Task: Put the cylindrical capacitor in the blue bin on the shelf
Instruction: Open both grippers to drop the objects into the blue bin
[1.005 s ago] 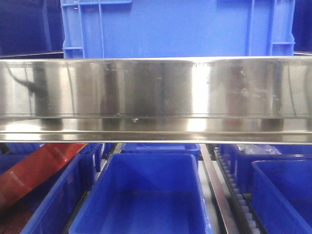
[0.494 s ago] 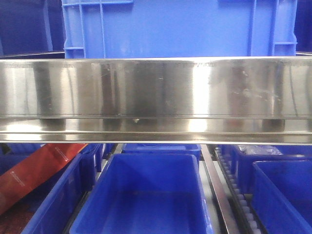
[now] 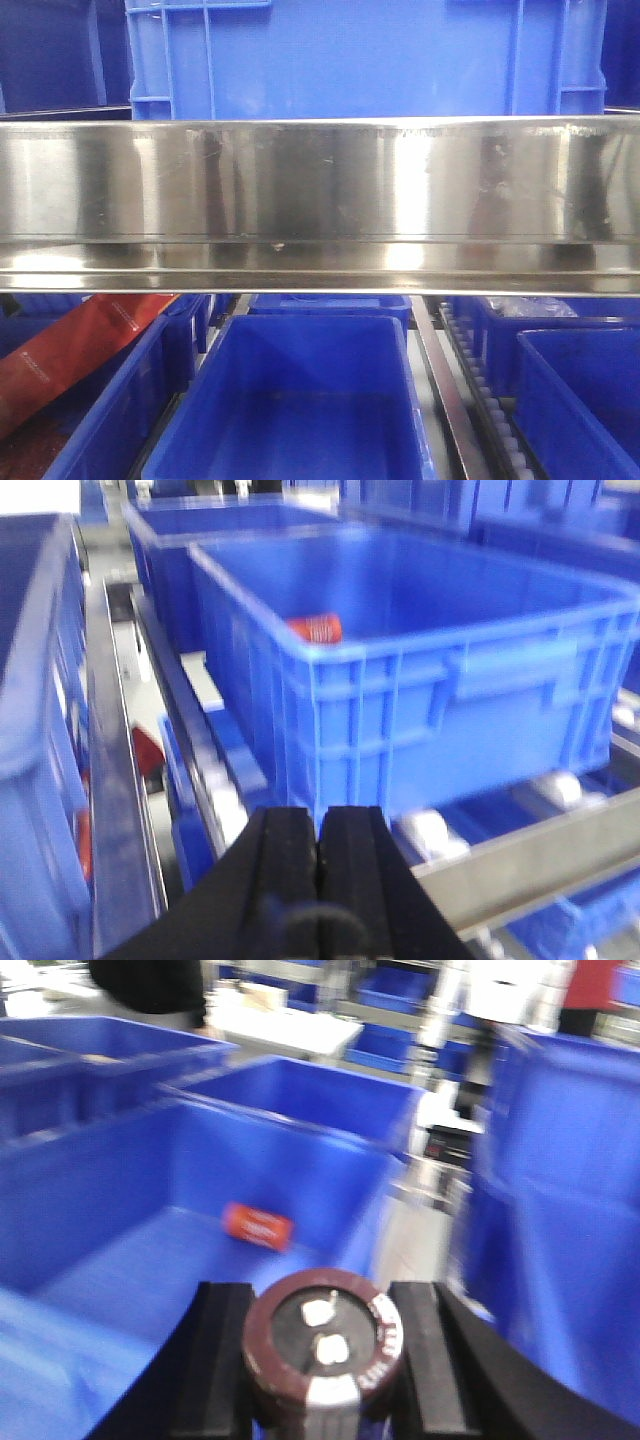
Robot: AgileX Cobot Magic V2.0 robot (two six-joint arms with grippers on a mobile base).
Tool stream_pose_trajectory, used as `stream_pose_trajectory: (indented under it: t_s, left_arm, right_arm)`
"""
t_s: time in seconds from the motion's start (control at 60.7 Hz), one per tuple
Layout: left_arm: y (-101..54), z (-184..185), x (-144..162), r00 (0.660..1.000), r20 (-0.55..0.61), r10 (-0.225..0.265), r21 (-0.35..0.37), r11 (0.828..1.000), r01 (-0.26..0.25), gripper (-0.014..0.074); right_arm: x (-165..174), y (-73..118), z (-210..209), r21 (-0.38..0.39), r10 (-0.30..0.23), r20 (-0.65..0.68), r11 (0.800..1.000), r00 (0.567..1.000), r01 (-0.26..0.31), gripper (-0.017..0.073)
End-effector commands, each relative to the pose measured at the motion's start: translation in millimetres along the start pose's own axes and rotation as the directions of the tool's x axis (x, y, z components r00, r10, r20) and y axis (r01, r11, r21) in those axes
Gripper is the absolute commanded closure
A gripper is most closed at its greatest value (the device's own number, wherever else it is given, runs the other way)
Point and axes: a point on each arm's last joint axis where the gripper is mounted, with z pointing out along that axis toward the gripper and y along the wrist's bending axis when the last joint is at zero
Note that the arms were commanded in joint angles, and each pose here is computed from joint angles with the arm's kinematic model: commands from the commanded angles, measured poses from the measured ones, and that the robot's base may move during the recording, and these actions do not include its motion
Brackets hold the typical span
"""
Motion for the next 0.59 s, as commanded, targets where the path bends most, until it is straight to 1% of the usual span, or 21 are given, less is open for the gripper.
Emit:
stream_pose_trajectory:
  t_s: [0.0,0.115,0.181,0.264,0.297,0.329,0.362,0.478,0.577]
  left_arm:
    - [-0.9,-1.1,0.7,1.0,0.001,-0.027,0.009,1.0,0.027,0.0704]
    - [-1.9,-1.1,0.7,0.999,0.001,-0.04,0.02,0.999,0.04,0.0704]
    - [-2.4,-1.1,0.7,0.999,0.001,-0.046,0.026,0.999,0.046,0.0704]
    - [-2.9,-1.1,0.6,0.999,0.001,-0.052,0.031,0.998,0.052,0.0704]
    - [-3.2,-1.1,0.6,0.998,0.001,-0.056,0.034,0.998,0.056,0.0704]
    - [-4.1,-1.2,0.5,0.998,0.0,-0.067,0.045,0.997,0.067,0.0704]
    - [-4.8,-1.2,0.5,0.997,0.0,-0.076,0.052,0.996,0.076,0.0704]
    - [-6.2,-1.3,0.3,0.996,-0.001,-0.092,0.067,0.993,0.092,0.0704]
    - [-6.6,-1.3,0.3,0.995,-0.001,-0.098,0.072,0.993,0.098,0.0704]
  right_arm:
    - [-22.9,5.8,27.2,-0.061,-0.029,-0.013,0.998,0.999,0.029,0.0721]
    - [-36.0,17.8,69.8,-0.141,-0.05,-0.093,0.989,0.994,0.036,0.0721]
    - [-38.5,21.8,95.5,-0.166,-0.059,-0.141,0.985,0.988,0.036,0.0721]
    - [-37.4,24.4,123.0,-0.184,-0.057,-0.187,0.983,0.981,0.022,0.0721]
    - [-33.9,25.4,136.0,-0.189,-0.057,-0.209,0.982,0.976,0.017,0.0721]
    - [-22.7,27.4,163.8,-0.195,-0.06,-0.259,0.981,0.964,0.009,0.0721]
    - [-16.8,28.3,175.4,-0.196,-0.055,-0.282,0.981,0.958,-0.001,0.0721]
    - [6.4,31.6,209.2,-0.188,-0.022,-0.364,0.981,0.931,-0.05,0.0721]
    - [23.6,33.8,228.4,-0.187,-0.018,-0.415,0.98,0.91,-0.066,0.072]
